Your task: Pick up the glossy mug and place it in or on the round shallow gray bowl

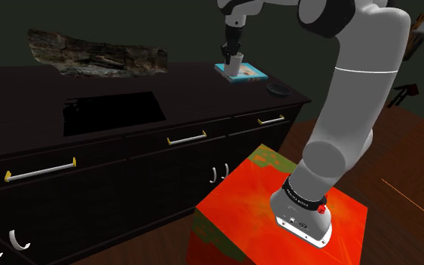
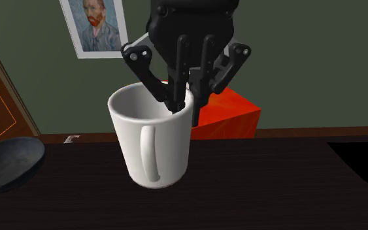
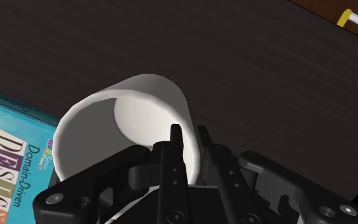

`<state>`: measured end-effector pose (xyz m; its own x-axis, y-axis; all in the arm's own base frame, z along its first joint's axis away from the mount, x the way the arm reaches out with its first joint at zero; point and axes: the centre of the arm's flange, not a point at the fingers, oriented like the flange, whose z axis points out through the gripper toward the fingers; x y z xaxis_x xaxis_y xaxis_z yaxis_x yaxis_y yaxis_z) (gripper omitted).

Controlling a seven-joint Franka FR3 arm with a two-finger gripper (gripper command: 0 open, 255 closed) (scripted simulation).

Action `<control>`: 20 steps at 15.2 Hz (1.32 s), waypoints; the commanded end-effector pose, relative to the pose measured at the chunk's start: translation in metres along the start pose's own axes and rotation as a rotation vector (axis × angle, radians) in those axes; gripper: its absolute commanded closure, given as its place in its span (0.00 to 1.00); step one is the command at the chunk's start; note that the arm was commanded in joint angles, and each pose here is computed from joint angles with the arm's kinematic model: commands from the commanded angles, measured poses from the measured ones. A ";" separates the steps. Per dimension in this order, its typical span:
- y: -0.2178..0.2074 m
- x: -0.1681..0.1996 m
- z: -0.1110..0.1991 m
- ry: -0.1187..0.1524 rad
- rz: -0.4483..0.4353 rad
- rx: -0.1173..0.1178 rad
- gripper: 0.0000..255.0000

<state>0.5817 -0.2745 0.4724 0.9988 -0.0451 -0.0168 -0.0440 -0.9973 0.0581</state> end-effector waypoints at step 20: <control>0.232 -0.146 -0.003 0.000 0.000 0.000 1.00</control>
<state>0.4314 -0.4898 0.4922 0.9988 -0.0468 -0.0167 -0.0458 -0.9973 0.0580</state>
